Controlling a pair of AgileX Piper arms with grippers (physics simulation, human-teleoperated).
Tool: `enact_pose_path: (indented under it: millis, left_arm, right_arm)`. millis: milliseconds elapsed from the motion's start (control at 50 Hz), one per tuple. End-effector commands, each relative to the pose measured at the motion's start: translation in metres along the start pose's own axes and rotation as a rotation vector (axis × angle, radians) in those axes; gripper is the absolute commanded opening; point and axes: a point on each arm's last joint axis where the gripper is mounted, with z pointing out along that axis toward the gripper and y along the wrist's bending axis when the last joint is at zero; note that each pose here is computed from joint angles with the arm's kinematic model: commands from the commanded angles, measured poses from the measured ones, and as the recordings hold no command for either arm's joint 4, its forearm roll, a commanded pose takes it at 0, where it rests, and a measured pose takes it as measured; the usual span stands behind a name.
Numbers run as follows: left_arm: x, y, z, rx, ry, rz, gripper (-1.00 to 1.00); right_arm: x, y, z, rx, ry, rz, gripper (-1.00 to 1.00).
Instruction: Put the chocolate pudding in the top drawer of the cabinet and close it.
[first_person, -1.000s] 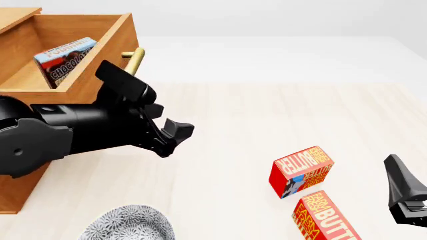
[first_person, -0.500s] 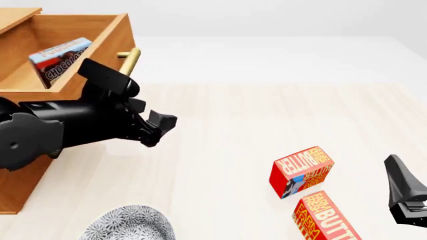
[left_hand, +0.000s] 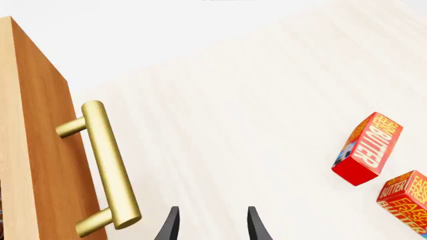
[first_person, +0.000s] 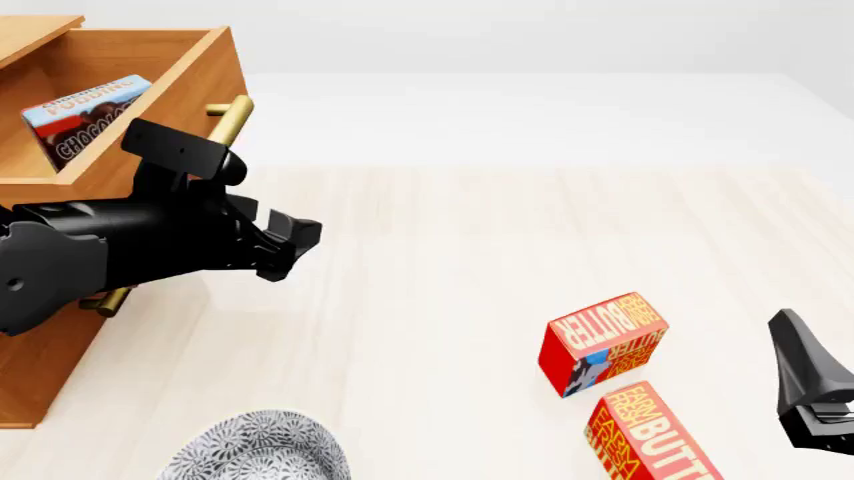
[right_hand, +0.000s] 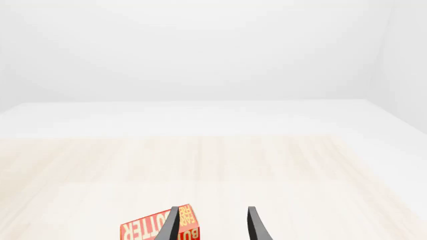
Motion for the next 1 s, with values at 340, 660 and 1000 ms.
enact_pose_path:
  millis: [340, 660, 1000]
  left_arm:
    - [0.014, 0.028, -0.008, -0.105, 0.005, -0.08, 1.0]
    - [0.019, 0.047, -0.009, -0.176, 0.005, -0.096, 1.0]
    - [0.016, 0.062, -0.013, -0.236, -0.008, -0.123, 1.0]
  right_arm:
    - [0.0, 0.0, -0.001, 0.0, -0.002, -0.002, 1.0]
    - [0.0, 0.0, -0.001, 0.0, -0.002, -0.002, 1.0]
    - [0.0, 0.0, -0.001, 0.0, -0.002, -0.002, 1.0]
